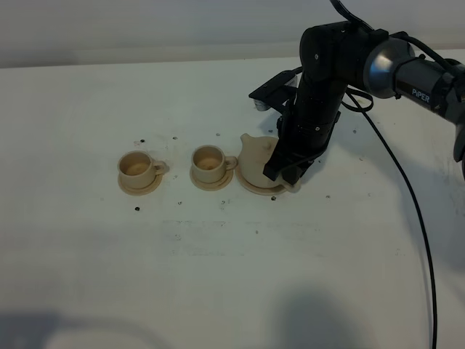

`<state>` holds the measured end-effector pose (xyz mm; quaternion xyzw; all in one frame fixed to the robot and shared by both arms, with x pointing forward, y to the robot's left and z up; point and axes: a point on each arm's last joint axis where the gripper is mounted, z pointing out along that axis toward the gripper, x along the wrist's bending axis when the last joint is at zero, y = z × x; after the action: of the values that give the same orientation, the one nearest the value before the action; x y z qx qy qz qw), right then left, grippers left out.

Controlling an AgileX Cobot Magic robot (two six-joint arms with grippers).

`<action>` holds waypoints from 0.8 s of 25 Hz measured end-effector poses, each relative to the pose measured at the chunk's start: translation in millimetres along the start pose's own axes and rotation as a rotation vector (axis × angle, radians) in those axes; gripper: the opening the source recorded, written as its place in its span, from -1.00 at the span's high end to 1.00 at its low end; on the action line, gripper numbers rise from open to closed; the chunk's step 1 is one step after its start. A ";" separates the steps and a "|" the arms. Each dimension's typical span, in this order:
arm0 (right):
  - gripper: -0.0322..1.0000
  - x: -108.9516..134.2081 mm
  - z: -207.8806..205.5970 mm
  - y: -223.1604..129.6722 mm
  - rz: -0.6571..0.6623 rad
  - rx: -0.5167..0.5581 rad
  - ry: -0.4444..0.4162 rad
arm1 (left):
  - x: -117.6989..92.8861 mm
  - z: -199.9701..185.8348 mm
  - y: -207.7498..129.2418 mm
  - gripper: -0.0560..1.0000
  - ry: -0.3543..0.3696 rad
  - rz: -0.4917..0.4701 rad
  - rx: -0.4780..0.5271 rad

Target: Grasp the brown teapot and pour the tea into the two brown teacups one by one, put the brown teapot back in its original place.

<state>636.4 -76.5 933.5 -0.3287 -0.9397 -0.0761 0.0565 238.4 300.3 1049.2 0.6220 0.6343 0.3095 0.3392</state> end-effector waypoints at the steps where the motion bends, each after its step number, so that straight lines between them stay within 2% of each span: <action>1: 0.69 0.1 0.0 0.0 0.002 0.000 0.001 | 0.0 0.0 0.0 -0.01 0.000 0.000 0.000; 20: 0.69 3.0 -0.1 1.9 0.052 -0.020 0.034 | 0.0 0.0 0.0 -0.01 0.000 -0.001 0.000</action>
<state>635.2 -73.2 934.3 -0.3521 -0.9289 -0.0895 0.0712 238.4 300.3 1049.2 0.6217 0.6346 0.3094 0.3393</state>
